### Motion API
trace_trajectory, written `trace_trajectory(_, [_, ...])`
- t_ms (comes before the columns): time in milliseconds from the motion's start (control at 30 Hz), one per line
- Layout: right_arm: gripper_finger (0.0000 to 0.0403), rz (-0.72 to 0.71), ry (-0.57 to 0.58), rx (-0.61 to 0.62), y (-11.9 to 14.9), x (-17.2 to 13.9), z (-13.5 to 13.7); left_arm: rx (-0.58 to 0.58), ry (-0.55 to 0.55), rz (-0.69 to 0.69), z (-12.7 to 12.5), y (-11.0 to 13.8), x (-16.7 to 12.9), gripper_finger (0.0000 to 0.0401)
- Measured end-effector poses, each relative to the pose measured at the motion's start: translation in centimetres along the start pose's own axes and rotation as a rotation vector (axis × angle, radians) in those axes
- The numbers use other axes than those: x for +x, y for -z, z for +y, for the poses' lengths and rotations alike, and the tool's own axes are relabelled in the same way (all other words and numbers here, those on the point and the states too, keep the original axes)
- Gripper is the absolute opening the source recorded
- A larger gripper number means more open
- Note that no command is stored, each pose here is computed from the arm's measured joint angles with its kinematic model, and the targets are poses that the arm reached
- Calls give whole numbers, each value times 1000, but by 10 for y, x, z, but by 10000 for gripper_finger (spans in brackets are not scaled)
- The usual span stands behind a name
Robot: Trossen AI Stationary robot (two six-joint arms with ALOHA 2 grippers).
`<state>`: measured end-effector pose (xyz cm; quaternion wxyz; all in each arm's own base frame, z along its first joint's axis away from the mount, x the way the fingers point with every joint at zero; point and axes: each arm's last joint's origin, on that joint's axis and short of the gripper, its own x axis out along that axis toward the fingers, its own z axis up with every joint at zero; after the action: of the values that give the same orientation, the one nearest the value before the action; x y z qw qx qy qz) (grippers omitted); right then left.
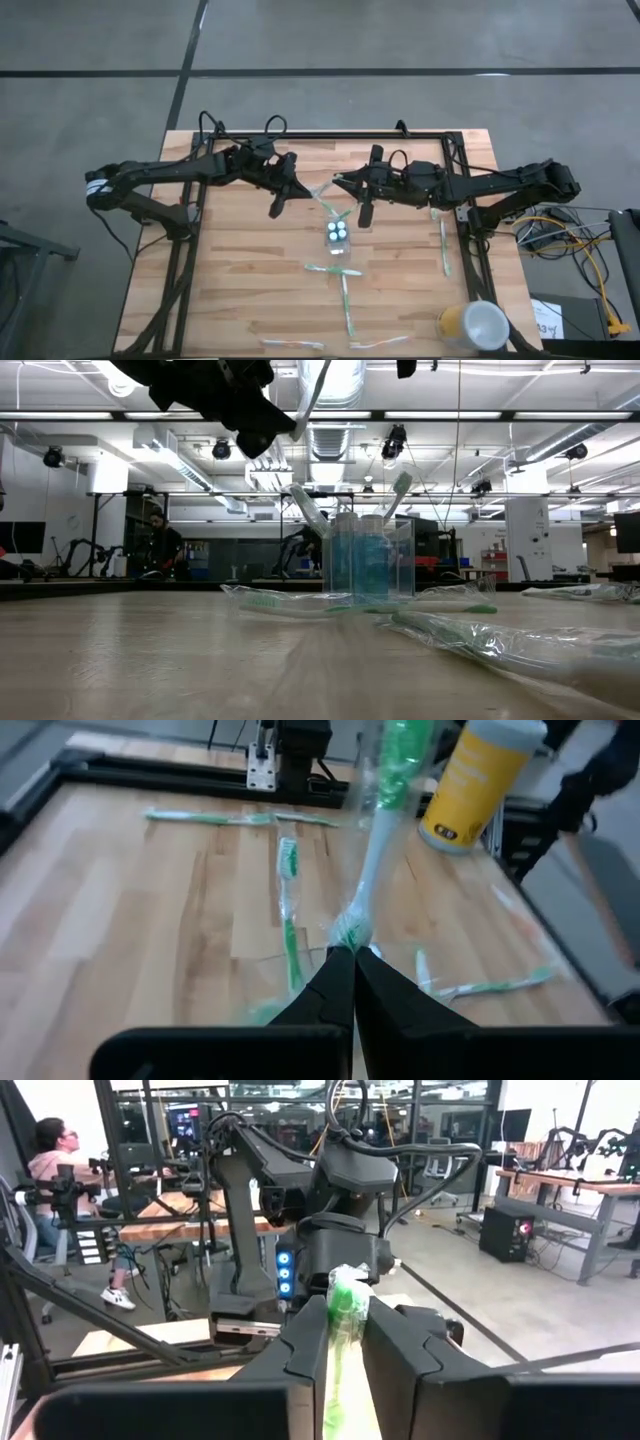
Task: Pick & Place toothbrushing station
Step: Put the white green toothbrush into the back side of the transparent organizer
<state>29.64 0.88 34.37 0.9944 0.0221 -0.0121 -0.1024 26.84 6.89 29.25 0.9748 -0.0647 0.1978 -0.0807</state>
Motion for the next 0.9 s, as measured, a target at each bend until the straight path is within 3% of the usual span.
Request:
trace_trajectory(133, [41,-1,-1,-14,0,0,0,-98,-2,-2,0,0,0,7])
trace_trajectory(667, [46,-4,-3,-37,-1,0,0,-113,-10,-11,0,-1,0,113])
trace_trajectory(900, [47,-8,-1,-73,-1,-1,0,-153,18,-33,-3,-5,-5,130])
